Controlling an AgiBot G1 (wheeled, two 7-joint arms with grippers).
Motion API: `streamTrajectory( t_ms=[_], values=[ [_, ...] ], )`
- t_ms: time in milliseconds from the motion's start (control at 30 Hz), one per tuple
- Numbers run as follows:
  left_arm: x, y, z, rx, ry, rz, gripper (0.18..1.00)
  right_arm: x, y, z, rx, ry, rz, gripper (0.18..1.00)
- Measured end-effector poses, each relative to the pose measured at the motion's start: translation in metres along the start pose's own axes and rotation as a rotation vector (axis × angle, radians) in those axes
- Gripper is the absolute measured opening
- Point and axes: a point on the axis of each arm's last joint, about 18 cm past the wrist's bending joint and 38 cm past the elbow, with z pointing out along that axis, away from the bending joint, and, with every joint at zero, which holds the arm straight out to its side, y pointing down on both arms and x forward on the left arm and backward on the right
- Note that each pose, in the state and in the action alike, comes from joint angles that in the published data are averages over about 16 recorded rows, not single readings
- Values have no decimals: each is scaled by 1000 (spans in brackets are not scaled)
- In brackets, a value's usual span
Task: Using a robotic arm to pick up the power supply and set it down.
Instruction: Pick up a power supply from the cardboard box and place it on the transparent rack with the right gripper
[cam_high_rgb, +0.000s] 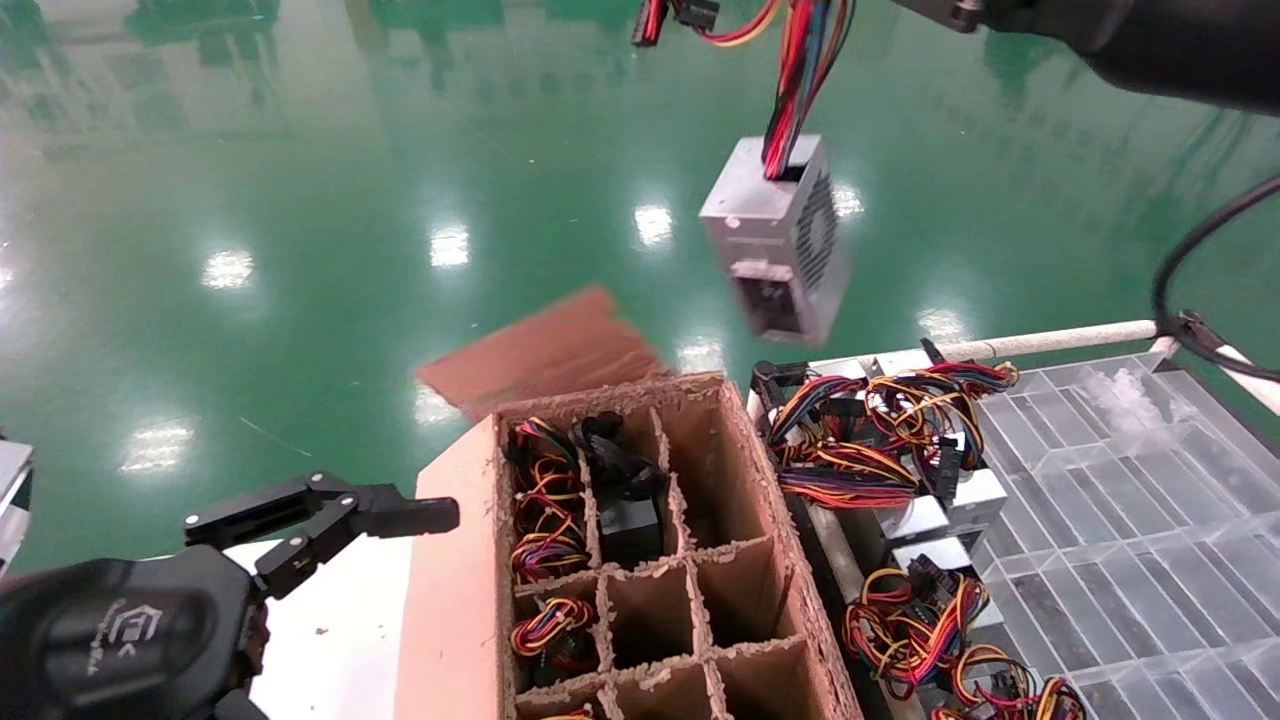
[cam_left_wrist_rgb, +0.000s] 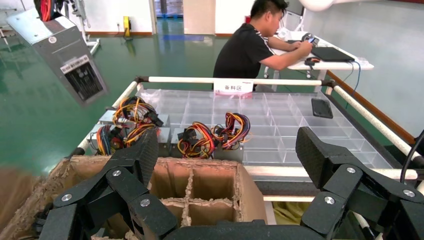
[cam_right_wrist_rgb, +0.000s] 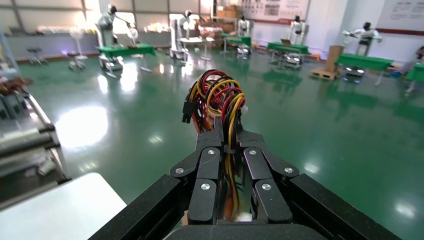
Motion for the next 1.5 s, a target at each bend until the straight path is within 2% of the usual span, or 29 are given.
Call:
streamTrajectory(
  t_ms=[633,1100,1500],
  values=[
    [0,0,0,0,0,0,1001,24,2,-98,-194,108,-94,212],
    [0,0,0,0,0,0,1001,41,37,-176,-335,197,-92,212],
    [0,0,0,0,0,0,1001,39,62,-204,-422,192,-83,212]
  ],
)
